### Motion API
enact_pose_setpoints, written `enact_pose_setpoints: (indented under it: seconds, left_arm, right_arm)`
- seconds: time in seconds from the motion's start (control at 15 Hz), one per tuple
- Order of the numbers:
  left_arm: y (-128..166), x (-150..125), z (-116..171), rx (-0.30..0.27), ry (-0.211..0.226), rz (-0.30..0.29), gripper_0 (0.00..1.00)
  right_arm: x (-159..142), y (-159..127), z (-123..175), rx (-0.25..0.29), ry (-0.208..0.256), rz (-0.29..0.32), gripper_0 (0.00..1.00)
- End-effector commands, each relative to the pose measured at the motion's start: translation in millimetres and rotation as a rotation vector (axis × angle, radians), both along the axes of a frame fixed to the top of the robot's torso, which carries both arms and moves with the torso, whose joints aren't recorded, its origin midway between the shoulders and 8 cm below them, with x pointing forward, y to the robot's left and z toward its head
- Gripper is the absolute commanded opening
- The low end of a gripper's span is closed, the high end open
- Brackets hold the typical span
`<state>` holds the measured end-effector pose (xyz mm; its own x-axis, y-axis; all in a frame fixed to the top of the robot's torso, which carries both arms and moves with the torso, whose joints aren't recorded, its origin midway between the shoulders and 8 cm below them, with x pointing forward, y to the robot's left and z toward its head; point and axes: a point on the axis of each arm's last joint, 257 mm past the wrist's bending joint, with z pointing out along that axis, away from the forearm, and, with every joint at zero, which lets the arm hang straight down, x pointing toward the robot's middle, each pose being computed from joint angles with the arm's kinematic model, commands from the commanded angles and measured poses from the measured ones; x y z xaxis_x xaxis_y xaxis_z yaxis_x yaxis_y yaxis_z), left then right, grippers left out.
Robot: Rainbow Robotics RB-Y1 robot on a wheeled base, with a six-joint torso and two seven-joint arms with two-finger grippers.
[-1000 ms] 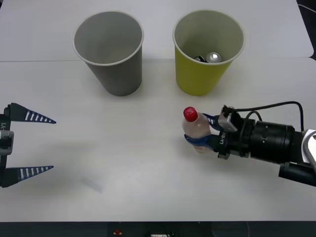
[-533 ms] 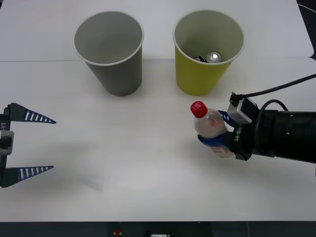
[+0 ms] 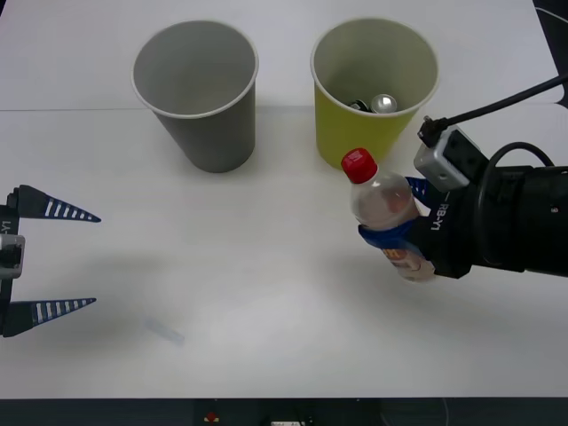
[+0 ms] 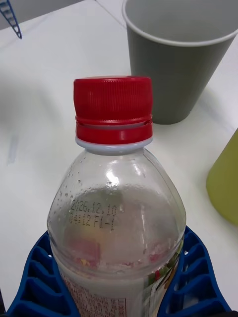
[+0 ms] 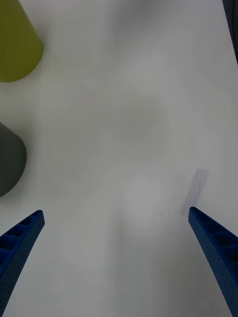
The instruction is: Put the can into the green bin and the plastic bottle into the gray bin
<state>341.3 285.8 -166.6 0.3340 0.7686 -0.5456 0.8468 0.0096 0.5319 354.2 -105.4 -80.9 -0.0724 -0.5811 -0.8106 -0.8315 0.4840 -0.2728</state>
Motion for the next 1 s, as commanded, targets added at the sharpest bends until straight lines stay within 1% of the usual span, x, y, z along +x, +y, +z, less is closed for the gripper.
enact_pose_setpoints:
  seconds: [0.07, 0.2, 0.4, 0.47, 0.6, 0.73, 0.93, 1.0]
  left_arm:
    - [0.0, 0.0, 0.0, 0.0, 0.0, 0.0, 1.0]
    - [0.0, 0.0, 0.0, 0.0, 0.0, 0.0, 1.0]
    - [0.0, 0.0, 0.0, 0.0, 0.0, 0.0, 1.0]
    - [0.0, 0.0, 0.0, 0.0, 0.0, 0.0, 1.0]
    - [0.0, 0.0, 0.0, 0.0, 0.0, 0.0, 1.0]
    - [0.0, 0.0, 0.0, 0.0, 0.0, 0.0, 1.0]
    - [0.0, 0.0, 0.0, 0.0, 0.0, 0.0, 1.0]
    - [0.0, 0.0, 0.0, 0.0, 0.0, 0.0, 1.0]
  right_arm:
    - [3.7, 11.2, 25.5, 0.043, -0.023, -0.01, 0.0]
    - [4.9, 19.9, 34.0, 0.06, -0.018, -0.012, 0.0]
    - [18.7, 34.8, 63.5, 0.066, -0.082, 0.016, 0.0]
    - [23.7, 40.5, 70.2, 0.062, -0.094, 0.028, 0.0]
    - [33.1, 57.5, 84.3, 0.08, -0.081, 0.028, 0.0]
    - [45.0, 72.4, 95.2, 0.057, -0.115, 0.023, 0.0]
    - [67.6, 88.6, 115.5, 0.09, -0.112, 0.016, 0.0]
    - [74.1, 94.5, 119.5, 0.086, -0.113, 0.014, 0.0]
